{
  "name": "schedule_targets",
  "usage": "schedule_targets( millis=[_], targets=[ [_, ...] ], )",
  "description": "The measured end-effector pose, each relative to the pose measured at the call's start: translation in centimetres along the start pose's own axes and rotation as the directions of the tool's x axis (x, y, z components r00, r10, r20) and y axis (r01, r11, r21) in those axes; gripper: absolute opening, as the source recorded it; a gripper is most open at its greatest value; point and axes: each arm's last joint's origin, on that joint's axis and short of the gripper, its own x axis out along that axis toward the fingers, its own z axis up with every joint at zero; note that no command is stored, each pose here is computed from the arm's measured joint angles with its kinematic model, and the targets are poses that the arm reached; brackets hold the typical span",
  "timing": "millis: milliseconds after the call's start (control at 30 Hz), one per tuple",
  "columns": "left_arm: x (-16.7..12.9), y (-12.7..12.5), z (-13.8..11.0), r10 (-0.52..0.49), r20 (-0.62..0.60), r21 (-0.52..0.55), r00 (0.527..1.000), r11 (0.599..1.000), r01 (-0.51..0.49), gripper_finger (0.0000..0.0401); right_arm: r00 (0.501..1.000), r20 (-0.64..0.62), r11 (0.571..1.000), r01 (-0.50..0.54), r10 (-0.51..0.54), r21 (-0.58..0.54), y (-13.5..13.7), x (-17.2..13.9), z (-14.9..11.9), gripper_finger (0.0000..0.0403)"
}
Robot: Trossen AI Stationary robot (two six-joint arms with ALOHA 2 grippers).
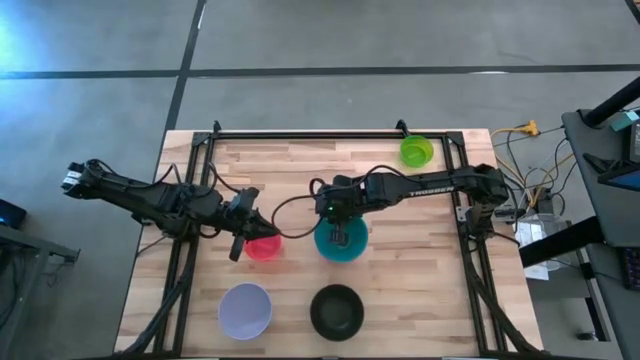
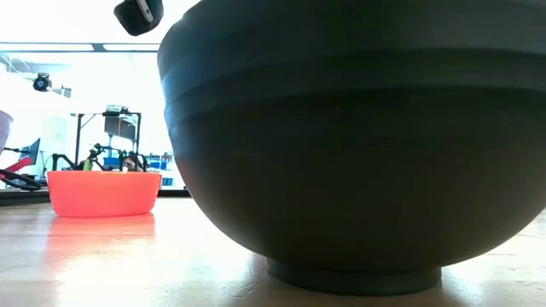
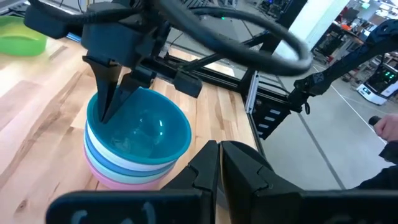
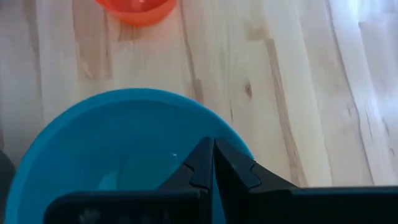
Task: Nest bowls inside each other
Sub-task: Stack the green bowl on top of the white bowl
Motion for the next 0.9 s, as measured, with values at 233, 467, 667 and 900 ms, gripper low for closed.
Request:
schedule_targets(
  millis=[233,467,667,900],
  targets=[
    [0.0,0.0,0.0,0.003,0.002,-0.001,1.000,1.000,-0.003,0.0004,0.999,0.040,1.000,0.003,-0.003,0.020,-0.1,0.2,0.3,0.0009],
    [0.0,0.0,0.0,0.005,0.002,-0.002,1.000,1.000,-0.005,0.0004,0.995,0.103,0.999,-0.006,0.002,0.038,-0.2,0.5,0.8,0.0009],
    [0.0,0.0,0.0,0.006,0.002,-0.002,1.000,1.000,-0.006,0.0004,0.997,0.079,0.999,0.000,-0.003,0.040,-0.3,1.0,0.3,0.0009],
    [0.0,0.0,0.0,0.006,0.002,0.000,1.000,1.000,-0.006,0.0004,0.997,0.076,0.999,0.003,-0.007,0.046,-0.7,1.1,0.3,0.0008]
  ],
)
